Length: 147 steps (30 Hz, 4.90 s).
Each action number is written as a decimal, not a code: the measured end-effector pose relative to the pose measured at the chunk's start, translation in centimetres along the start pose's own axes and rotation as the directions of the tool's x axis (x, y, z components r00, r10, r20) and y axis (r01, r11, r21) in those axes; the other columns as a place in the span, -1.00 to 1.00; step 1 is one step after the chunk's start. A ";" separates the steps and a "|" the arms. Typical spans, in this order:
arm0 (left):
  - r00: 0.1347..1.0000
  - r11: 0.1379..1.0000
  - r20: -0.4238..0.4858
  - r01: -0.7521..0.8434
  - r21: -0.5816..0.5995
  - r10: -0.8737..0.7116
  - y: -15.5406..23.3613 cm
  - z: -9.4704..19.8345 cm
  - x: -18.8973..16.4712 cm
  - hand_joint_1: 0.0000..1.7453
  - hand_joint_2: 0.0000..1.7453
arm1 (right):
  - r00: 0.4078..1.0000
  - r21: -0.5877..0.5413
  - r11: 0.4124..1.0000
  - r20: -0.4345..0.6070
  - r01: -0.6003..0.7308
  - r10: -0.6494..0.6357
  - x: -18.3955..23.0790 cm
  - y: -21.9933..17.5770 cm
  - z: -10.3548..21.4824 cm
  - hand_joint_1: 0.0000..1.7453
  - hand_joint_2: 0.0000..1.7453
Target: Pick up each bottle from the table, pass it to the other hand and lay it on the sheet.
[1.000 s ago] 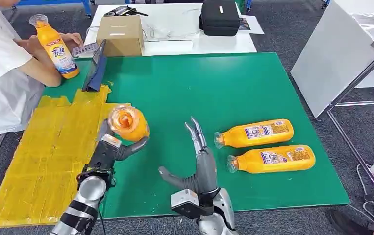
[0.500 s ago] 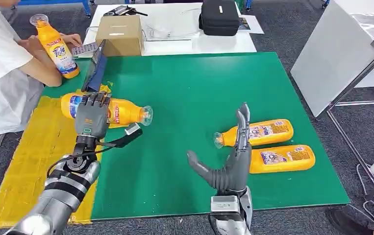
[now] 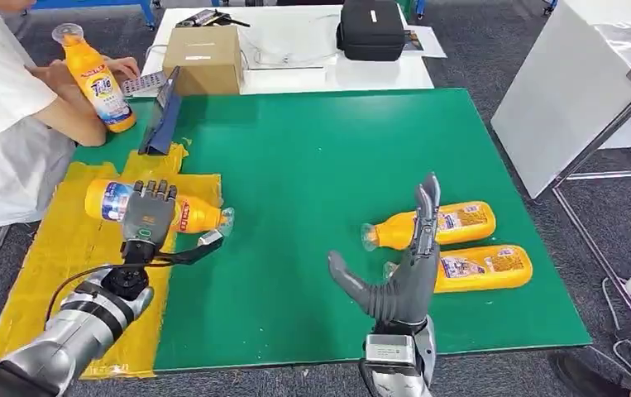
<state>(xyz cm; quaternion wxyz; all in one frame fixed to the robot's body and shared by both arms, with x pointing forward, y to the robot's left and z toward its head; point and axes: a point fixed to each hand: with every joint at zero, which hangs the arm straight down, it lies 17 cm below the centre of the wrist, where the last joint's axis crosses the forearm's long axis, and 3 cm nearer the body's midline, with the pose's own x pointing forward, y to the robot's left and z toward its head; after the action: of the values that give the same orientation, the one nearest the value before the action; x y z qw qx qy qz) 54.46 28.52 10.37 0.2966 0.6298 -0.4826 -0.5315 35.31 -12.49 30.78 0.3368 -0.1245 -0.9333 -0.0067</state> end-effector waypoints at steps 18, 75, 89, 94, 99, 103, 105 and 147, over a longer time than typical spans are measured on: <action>0.991 0.908 -0.004 -0.126 -0.400 0.135 -6.5 0.6 1.0 -1.00 1.00 | 0.999 -0.014 0.999 0.008 -0.042 0.042 0.4 -1.0 -0.3 -1.00 1.00; 0.203 0.158 0.456 -0.978 0.135 0.866 20.1 8.3 3.5 -1.00 1.00 | 0.676 0.716 0.395 0.146 -0.576 0.722 -23.3 -10.4 2.3 -1.00 1.00; 0.165 0.127 0.470 -0.986 0.112 0.867 20.9 7.7 4.6 -1.00 1.00 | 0.616 0.716 0.344 0.152 -0.608 0.773 -25.7 -13.1 -0.9 -1.00 1.00; 0.150 0.120 0.464 -0.988 0.093 0.873 20.6 7.1 5.5 -1.00 1.00 | 0.593 0.712 0.328 0.152 -0.620 0.791 -26.6 -14.1 -4.8 -1.00 1.00; 0.119 0.092 0.459 -0.992 0.081 0.880 20.2 6.6 5.9 -1.00 1.00 | 0.605 0.784 0.301 0.116 -0.543 0.788 -28.6 -14.8 -5.5 -1.00 1.00; 0.099 0.074 0.460 -0.995 0.071 0.882 19.9 6.2 6.0 -1.00 1.00 | 0.607 0.836 0.268 0.095 -0.479 0.789 -30.3 -16.0 -4.8 -1.00 1.00; 0.097 0.074 0.460 -0.995 0.068 0.883 19.9 6.0 6.1 -1.00 1.00 | 0.596 0.847 0.255 0.088 -0.466 0.798 -31.0 -16.6 -4.4 -1.00 1.00; 0.036 0.022 0.472 -0.999 0.035 0.881 20.3 4.1 7.0 -1.00 1.00 | 0.498 0.952 0.124 0.033 -0.279 0.867 -36.4 -19.2 4.4 -1.00 1.00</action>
<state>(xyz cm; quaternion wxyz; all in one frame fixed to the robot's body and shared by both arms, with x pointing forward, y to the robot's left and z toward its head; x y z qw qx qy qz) 44.36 15.35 24.59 0.3721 0.0807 -0.9062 -0.1839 54.99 -39.01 5.76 0.5659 -0.2957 -0.5038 0.5818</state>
